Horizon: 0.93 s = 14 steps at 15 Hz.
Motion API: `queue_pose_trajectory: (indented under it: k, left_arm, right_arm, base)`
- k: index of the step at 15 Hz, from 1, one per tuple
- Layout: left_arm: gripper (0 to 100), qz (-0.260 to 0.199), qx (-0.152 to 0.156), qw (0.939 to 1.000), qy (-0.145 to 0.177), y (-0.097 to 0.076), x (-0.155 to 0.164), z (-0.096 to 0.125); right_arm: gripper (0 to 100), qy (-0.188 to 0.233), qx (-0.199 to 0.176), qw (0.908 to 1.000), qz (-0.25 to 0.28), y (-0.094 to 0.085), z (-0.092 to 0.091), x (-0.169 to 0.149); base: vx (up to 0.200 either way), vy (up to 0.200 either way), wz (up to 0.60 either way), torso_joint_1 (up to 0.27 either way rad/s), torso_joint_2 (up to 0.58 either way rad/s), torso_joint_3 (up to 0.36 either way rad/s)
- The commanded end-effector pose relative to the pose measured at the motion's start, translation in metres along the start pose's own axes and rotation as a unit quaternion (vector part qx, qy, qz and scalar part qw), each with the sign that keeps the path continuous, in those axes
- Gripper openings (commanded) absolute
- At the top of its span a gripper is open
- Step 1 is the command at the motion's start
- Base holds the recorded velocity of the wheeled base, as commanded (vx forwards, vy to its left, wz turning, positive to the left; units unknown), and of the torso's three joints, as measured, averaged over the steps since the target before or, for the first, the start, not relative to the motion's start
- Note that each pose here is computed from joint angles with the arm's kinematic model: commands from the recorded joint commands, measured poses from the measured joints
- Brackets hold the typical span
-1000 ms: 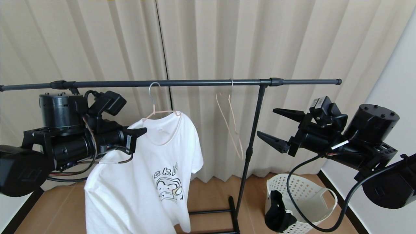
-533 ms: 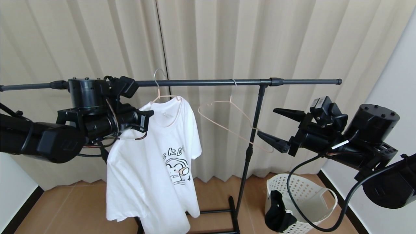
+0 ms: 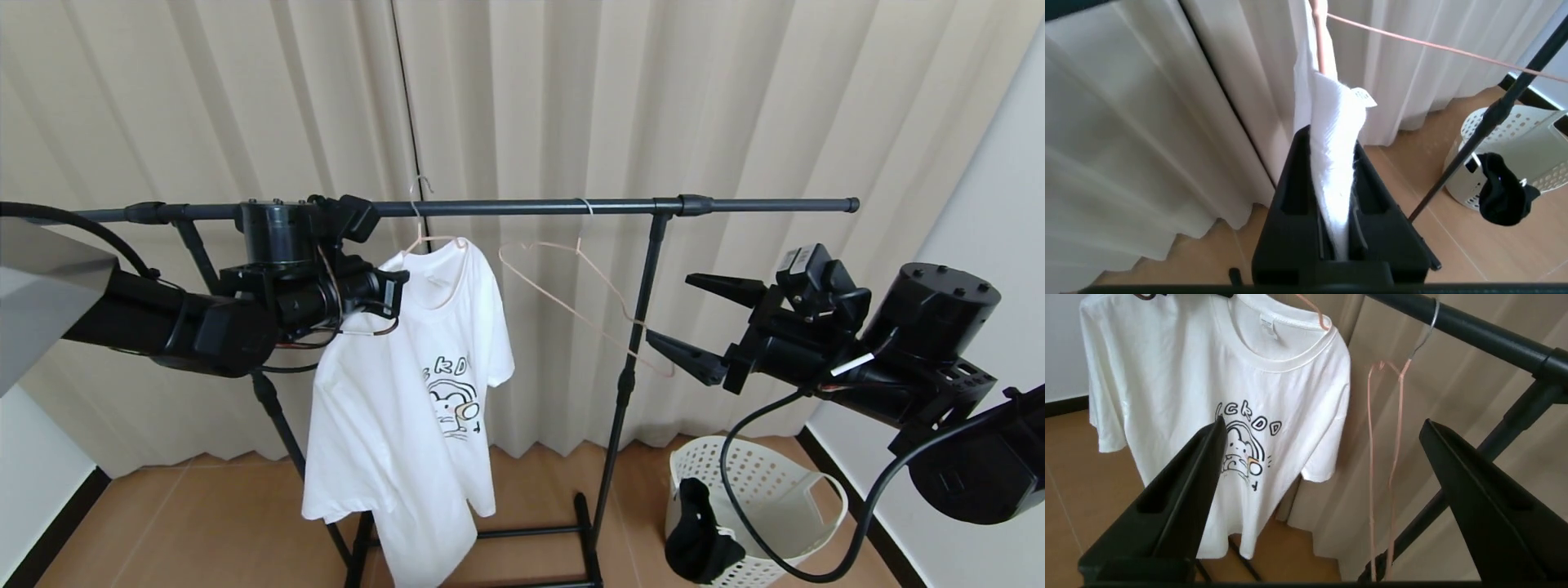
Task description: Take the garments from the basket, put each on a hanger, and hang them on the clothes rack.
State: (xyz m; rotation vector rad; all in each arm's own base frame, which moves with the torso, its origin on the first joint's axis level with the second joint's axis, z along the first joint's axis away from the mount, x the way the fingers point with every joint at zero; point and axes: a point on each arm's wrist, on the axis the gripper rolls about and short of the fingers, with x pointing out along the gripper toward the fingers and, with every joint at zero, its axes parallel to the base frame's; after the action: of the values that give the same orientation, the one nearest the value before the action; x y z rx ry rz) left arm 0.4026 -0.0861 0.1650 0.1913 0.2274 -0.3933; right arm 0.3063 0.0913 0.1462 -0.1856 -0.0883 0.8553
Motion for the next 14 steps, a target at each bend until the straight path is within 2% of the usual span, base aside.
queue_pose_trajectory:
  k: [1,8,9,12,14]
  left_arm:
    - [0,-0.003,-0.002,0.9999,0.012,0.0,0.012,-0.01]
    - [0,-0.004,-0.008,0.9998,0.016,0.0,0.016,-0.015]
    - [100,-0.005,-0.008,0.9998,0.017,-0.001,0.016,-0.016]
    - [100,-0.005,-0.021,0.9996,0.016,-0.001,0.009,-0.013]
    - [100,-0.006,-0.021,0.9997,0.014,-0.003,-0.008,-0.008]
  right_arm:
    - [100,0.002,0.001,1.0,0.001,0.0,-0.002,0.001]
    - [100,0.007,0.005,1.0,0.002,-0.001,-0.007,0.003]
    - [100,0.007,0.005,1.0,0.002,-0.001,-0.007,0.003]
    - [100,0.008,0.006,0.9999,0.002,-0.001,-0.008,0.003]
    - [100,0.008,0.005,1.0,0.002,-0.001,-0.008,0.003]
  base:
    - [0.0,0.0,0.0,0.0,0.0,0.0]
    - [0.0,0.0,0.0,0.0,0.0,0.0]
    - [0.0,0.0,0.0,0.0,0.0,0.0]
    - [0.0,0.0,0.0,0.0,0.0,0.0]
    - [0.0,0.0,0.0,0.0,0.0,0.0]
